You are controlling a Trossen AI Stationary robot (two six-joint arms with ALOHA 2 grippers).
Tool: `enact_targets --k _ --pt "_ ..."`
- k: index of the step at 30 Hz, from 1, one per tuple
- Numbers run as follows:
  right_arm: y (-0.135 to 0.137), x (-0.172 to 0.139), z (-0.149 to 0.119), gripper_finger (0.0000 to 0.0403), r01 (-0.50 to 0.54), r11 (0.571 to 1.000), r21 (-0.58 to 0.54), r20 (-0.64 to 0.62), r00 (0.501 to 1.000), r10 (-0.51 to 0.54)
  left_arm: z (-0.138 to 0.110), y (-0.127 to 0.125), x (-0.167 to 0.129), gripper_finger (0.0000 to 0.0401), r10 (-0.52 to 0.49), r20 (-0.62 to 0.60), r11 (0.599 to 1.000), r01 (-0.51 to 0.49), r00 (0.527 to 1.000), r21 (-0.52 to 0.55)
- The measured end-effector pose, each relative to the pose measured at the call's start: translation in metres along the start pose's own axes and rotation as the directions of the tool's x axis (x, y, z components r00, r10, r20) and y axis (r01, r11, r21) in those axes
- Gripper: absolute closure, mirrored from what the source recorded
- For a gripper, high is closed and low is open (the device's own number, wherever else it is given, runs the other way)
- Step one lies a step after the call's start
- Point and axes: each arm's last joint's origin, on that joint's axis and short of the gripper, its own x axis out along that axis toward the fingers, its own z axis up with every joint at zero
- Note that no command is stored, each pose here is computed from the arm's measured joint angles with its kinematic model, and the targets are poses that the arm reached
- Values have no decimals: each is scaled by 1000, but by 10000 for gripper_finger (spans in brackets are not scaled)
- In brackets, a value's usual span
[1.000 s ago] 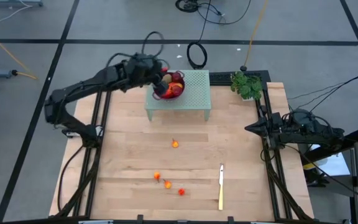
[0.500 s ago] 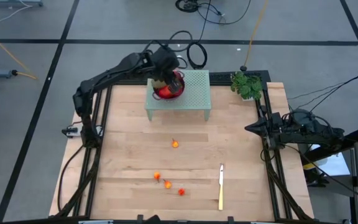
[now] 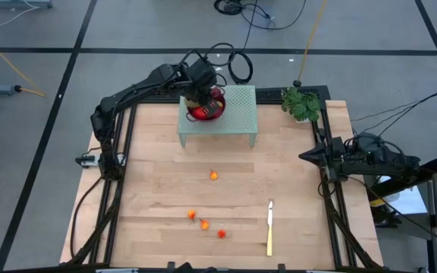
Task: Pick & Place Fruit
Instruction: Put the orange peach in the red strainer bowl on the shelf
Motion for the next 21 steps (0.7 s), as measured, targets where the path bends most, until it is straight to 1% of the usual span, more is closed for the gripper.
enact_targets --k 6,11,14,21 --pt "0 0 0 403 0 1000 0 0 1000 0 0 0 0 320 0 1 1000 0 1000 1" --pt "0 0 0 403 0 1000 0 0 1000 0 0 0 0 312 1 2 1000 -1 1000 25" --pt "0 0 0 403 0 1000 0 0 1000 0 0 0 0 297 1 2 1000 -1 1000 25" --pt "0 0 0 403 0 1000 0 0 1000 0 0 0 0 248 1 4 999 -1 1000 33"
